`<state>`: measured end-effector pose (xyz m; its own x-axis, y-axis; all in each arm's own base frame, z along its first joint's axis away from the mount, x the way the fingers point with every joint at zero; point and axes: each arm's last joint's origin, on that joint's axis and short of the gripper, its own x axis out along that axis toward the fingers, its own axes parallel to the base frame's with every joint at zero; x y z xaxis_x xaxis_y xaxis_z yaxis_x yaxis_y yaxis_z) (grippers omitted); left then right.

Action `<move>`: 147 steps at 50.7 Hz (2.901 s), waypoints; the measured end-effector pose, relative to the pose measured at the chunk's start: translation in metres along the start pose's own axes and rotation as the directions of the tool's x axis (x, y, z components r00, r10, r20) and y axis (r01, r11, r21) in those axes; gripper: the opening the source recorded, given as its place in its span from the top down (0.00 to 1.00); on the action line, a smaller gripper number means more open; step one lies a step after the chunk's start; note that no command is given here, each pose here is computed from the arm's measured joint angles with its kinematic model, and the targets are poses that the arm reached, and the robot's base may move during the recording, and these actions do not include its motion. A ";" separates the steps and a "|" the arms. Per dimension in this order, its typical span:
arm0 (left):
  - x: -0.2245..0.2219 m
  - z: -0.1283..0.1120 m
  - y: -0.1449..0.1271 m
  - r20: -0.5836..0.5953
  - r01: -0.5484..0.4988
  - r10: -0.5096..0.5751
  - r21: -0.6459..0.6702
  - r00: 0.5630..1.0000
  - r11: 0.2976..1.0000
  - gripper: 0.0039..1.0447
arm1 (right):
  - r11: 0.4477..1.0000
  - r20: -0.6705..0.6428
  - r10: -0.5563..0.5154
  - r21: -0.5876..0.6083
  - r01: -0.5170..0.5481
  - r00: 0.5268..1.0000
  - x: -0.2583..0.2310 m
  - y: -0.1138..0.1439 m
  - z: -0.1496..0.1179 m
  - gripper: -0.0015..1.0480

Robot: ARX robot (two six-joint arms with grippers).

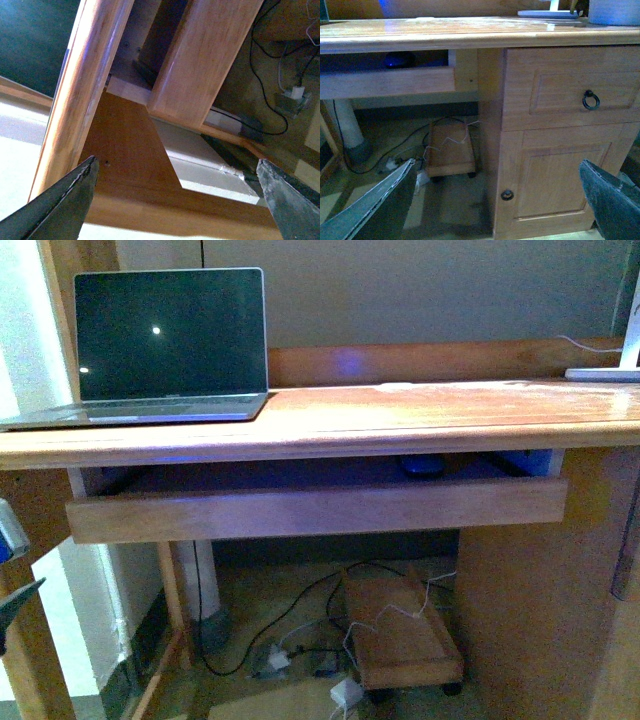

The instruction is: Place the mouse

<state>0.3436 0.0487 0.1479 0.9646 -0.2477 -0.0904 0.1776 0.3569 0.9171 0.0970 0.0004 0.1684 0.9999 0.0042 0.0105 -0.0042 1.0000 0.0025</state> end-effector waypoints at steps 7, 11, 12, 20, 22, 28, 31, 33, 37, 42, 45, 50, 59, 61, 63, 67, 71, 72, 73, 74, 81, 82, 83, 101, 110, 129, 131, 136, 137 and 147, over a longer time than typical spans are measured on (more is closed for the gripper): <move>0.037 0.002 -0.002 0.082 0.031 -0.033 0.025 0.996 0.999 0.07 | 1.000 0.000 0.000 0.000 0.000 1.000 0.000 0.000 0.000 0.07; 0.055 0.006 -0.003 0.138 0.037 -0.042 0.037 0.990 0.999 0.07 | 1.000 0.000 0.000 0.000 0.000 1.000 0.000 0.000 0.000 0.07; 0.058 0.007 -0.003 0.142 0.040 -0.045 0.038 0.989 0.998 0.07 | 1.000 0.000 0.000 0.000 0.000 1.000 0.000 0.000 0.000 0.07; 0.081 0.011 -0.011 0.202 0.155 -0.159 0.037 0.966 0.987 0.07 | 1.000 0.000 0.000 0.000 0.000 1.000 0.000 0.000 0.000 0.07; 0.088 0.011 -0.010 0.207 0.170 -0.173 0.035 0.963 0.985 0.07 | 1.000 0.000 0.000 0.000 0.000 1.000 0.000 0.000 0.000 0.07; 0.101 0.006 -0.008 0.193 0.184 -0.185 0.024 0.964 0.983 0.07 | 1.000 0.000 0.000 0.000 0.000 1.000 0.000 0.000 0.000 0.07; 0.105 0.000 -0.007 0.188 0.189 -0.191 0.027 0.963 0.982 0.07 | 1.000 0.000 0.000 0.000 0.000 1.000 0.000 0.000 0.000 0.07; 0.105 -0.002 -0.007 0.188 0.196 -0.198 0.030 0.962 0.980 0.07 | 1.000 0.000 0.000 0.000 0.000 1.000 0.000 0.000 0.000 0.07; 0.103 -0.004 -0.008 0.169 0.235 -0.236 0.025 0.957 0.972 0.07 | 1.000 0.000 0.000 0.000 0.000 1.000 0.000 0.000 0.000 0.07; 0.088 0.005 -0.004 0.112 0.400 -0.391 -0.063 0.913 0.915 0.07 | 1.000 0.000 0.000 0.000 0.000 1.000 0.000 0.000 0.000 0.07; 0.073 0.013 -0.001 0.110 0.497 -0.486 -0.127 0.867 0.858 0.07 | 1.000 0.000 0.000 0.000 0.000 1.000 0.000 0.000 0.000 0.07; 0.041 0.027 0.000 0.187 0.638 -0.610 -0.215 0.770 0.740 0.07 | 1.000 0.000 0.000 0.000 0.000 1.000 0.000 0.000 0.000 0.07; -0.005 0.055 -0.010 0.376 0.743 -0.641 -0.348 0.670 0.572 0.07 | 1.000 0.000 0.000 0.000 0.000 1.000 0.000 0.000 0.000 0.07; -0.016 0.065 -0.013 0.434 0.764 -0.630 -0.395 0.644 0.509 0.07 | 1.000 0.000 0.000 0.000 0.000 1.000 0.000 0.000 0.000 0.07; -0.026 0.072 -0.014 0.479 0.772 -0.607 -0.430 0.634 0.468 0.07 | 1.000 0.000 0.000 0.000 0.000 1.000 0.000 0.000 0.000 0.07; -0.042 0.086 -0.012 0.485 0.726 -0.551 -0.555 0.679 0.406 0.07 | 1.000 0.000 0.000 0.000 0.000 1.000 0.000 0.000 0.000 0.07; -0.051 0.094 -0.007 0.432 0.629 -0.487 -0.677 0.760 0.382 0.07 | 1.000 0.000 0.000 0.000 0.000 1.000 0.000 0.000 0.000 0.07; -0.053 0.096 -0.004 0.417 0.596 -0.463 -0.715 0.782 0.364 0.07 | 1.000 0.000 0.000 0.000 0.000 1.000 0.000 0.000 0.000 0.07; -0.054 0.097 -0.002 0.410 0.584 -0.450 -0.722 0.793 0.372 0.07 | 1.000 0.000 0.000 0.000 0.000 1.000 0.000 0.000 0.000 0.07; -0.057 0.101 0.003 0.382 0.533 -0.414 -0.766 0.827 0.358 0.07 | 1.000 0.000 0.000 0.000 0.000 1.000 0.000 0.000 0.000 0.07; -0.083 0.120 0.028 0.282 0.346 -0.236 -0.889 0.930 0.300 0.07 | 1.000 0.000 0.000 0.000 0.000 1.000 0.000 0.000 0.000 0.07; -0.091 0.124 0.030 0.265 0.316 -0.210 -0.910 0.941 0.267 0.07 | 1.000 0.000 0.000 0.000 0.000 1.000 0.000 0.000 0.000 0.07; -0.097 0.127 0.031 0.255 0.298 -0.192 -0.922 0.948 0.248 0.07 | 1.000 0.000 0.000 0.000 0.000 1.000 0.000 0.000 0.000 0.07; -0.226 0.133 0.004 -0.187 -0.232 0.164 -0.916 0.969 0.328 0.52 | 1.000 -0.004 0.008 0.004 -0.008 1.000 0.000 0.000 0.000 0.07; -0.230 0.114 -0.010 -0.199 -0.247 0.170 -0.906 0.965 0.343 0.89 | 0.988 -0.045 0.082 0.135 -0.075 0.996 0.042 0.005 0.046 0.07; -0.228 0.106 -0.028 -0.192 -0.242 0.171 -0.906 0.966 0.348 0.98 | 0.969 -0.163 0.244 0.090 -0.232 0.956 0.160 0.094 0.101 0.07; -0.228 0.106 -0.030 -0.193 -0.242 0.171 -0.906 0.966 0.348 0.98 | 0.966 -0.192 0.257 0.081 -0.246 0.947 0.166 0.105 0.100 0.07; -0.228 0.104 -0.033 -0.193 -0.242 0.169 -0.906 0.967 0.348 0.98 | 0.965 -0.260 0.260 0.049 -0.256 0.930 0.167 0.121 0.090 0.07; -0.228 0.104 -0.033 -0.193 -0.242 0.169 -0.906 0.967 0.348 0.98 | 0.965 -0.267 0.261 0.045 -0.258 0.928 0.167 0.124 0.089 0.07; -0.227 0.100 -0.043 -0.190 -0.242 0.176 -0.906 0.966 0.348 0.98 | 0.966 -0.296 0.245 -0.011 -0.259 0.923 0.155 0.147 0.079 0.07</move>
<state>0.0974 -0.0005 0.1676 1.0000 -0.0050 0.0002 0.0050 0.9999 -0.0109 0.2509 0.1479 0.2493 0.9253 0.2492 -0.2857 -0.2632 0.9647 -0.0112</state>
